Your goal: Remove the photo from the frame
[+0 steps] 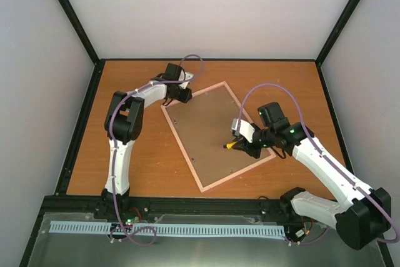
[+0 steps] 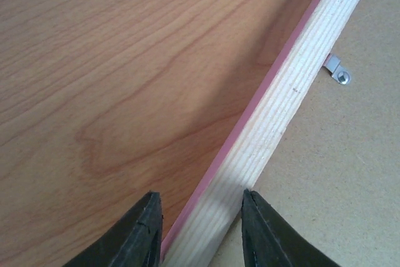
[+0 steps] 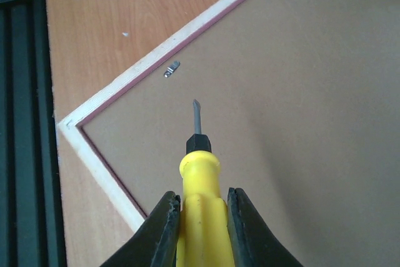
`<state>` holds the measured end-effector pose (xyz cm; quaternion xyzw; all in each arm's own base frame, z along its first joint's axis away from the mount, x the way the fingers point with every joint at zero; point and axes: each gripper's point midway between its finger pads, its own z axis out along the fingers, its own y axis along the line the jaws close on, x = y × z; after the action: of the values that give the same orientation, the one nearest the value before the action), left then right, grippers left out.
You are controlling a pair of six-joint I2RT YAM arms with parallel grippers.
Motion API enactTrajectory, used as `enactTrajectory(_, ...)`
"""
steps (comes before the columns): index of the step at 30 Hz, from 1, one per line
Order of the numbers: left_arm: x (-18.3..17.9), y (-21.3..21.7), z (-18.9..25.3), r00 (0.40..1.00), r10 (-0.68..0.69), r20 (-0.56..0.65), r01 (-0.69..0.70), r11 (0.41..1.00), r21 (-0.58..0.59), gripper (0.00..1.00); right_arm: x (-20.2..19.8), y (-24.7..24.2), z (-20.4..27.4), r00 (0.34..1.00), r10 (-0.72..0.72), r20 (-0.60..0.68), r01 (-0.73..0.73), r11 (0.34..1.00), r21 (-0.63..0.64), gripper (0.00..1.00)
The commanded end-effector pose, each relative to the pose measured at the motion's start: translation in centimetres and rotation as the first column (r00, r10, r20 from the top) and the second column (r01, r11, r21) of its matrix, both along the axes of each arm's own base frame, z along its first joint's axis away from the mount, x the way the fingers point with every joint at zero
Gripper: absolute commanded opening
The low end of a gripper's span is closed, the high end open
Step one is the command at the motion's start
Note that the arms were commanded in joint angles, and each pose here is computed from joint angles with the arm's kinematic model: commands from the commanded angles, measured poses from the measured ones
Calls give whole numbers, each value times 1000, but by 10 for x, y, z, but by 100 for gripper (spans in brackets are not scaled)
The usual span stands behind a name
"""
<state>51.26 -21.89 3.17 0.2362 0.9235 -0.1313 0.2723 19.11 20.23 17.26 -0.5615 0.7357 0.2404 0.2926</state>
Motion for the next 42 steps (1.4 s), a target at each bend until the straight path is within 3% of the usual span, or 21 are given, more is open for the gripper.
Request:
enactTrajectory(1,-14,40,-30,976,186,-116,-176,980,93,34,23,0,-1,992,-85,91,84,996,13,3)
enactTrajectory(10,-72,80,-25,890,419,-180,-399,907,138,28,31,-8,-3,979,-150,140,150,989,5,3)
enactTrajectory(17,-147,88,-12,831,480,-282,-485,873,60,28,30,-8,-5,981,-144,133,145,989,-3,3)
enactTrajectory(20,-186,92,-13,817,475,-328,-493,869,29,31,29,-8,-5,981,-142,135,143,990,-1,3)
enactTrajectory(22,-196,90,-3,828,457,-324,-485,875,-6,40,29,-8,-5,981,-141,132,142,990,-2,3)
enactTrajectory(24,-195,87,11,851,433,-299,-464,885,-41,50,29,-6,-5,982,-137,128,139,990,-1,3)
enactTrajectory(26,-187,86,27,871,421,-253,-449,891,-64,55,28,-5,-6,984,-130,119,131,991,0,3)
enactTrajectory(33,-137,73,45,922,348,-171,-361,931,-52,53,26,-6,-9,985,-129,111,131,991,-5,3)
enactTrajectory(38,-112,63,32,936,307,-174,-317,948,-32,52,28,-7,-11,984,-136,119,139,990,-12,3)
enactTrajectory(42,-111,53,14,934,274,-228,-290,956,-40,50,29,-7,-14,984,-138,112,141,990,-17,3)
